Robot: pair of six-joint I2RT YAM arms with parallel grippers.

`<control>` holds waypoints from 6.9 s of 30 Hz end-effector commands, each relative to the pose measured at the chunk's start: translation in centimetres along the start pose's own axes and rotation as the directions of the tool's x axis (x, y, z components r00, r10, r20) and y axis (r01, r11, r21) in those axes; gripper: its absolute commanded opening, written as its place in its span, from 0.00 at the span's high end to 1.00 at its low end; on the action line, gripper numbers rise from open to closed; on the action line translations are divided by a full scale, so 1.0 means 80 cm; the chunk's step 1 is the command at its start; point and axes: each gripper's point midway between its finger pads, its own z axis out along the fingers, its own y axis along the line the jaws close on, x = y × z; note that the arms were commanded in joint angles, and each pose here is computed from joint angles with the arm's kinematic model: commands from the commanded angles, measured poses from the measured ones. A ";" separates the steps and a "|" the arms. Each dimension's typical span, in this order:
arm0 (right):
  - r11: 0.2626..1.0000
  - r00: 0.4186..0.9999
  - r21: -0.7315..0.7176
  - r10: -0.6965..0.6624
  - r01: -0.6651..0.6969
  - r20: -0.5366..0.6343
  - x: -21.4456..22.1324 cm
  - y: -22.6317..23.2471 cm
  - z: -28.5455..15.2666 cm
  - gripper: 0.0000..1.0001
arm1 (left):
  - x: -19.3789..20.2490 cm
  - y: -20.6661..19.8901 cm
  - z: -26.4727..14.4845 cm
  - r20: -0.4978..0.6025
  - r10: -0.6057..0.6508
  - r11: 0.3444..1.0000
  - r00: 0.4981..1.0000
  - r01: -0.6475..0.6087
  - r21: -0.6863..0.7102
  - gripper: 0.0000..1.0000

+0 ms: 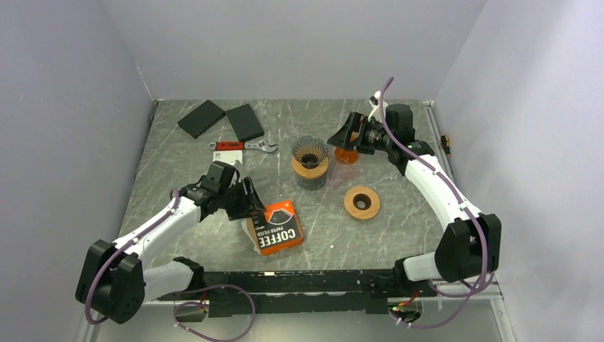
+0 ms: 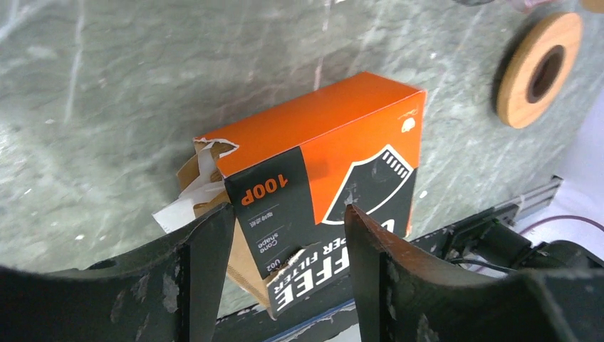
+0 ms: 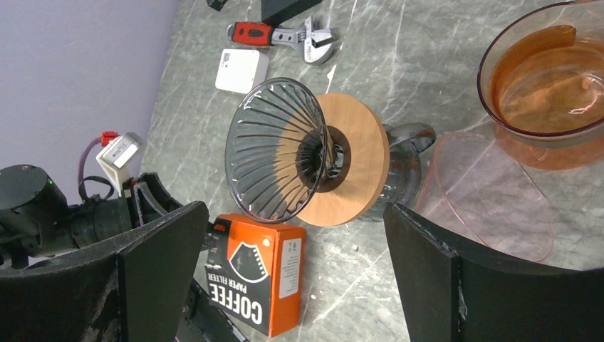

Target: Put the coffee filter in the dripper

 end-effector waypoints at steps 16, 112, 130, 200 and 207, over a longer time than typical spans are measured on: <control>0.999 0.997 -0.006 -0.044 0.045 0.055 -0.019 0.010 -0.012 0.00 | -0.025 -0.073 0.023 0.005 0.103 0.977 0.995 -0.102 0.185 0.32; 0.999 0.998 0.022 -0.044 0.043 0.053 -0.015 -0.001 -0.009 0.01 | -0.104 0.002 -0.141 0.419 0.251 0.964 0.873 -0.188 -0.186 1.00; 0.987 0.982 -0.068 -0.137 0.147 0.126 -0.031 0.037 -0.034 0.00 | -0.139 -0.167 -0.136 0.634 0.541 0.599 0.553 -0.782 0.171 1.00; 0.683 0.867 -0.556 -0.473 0.474 0.159 0.079 0.181 -0.039 0.66 | -0.078 -0.278 -0.216 0.924 0.383 -0.153 0.010 -0.985 0.074 1.00; 0.680 0.863 -0.556 -0.480 0.478 0.154 0.075 0.186 -0.039 1.00 | -0.087 -0.275 -0.211 0.917 0.399 -0.110 0.009 -0.992 0.058 1.00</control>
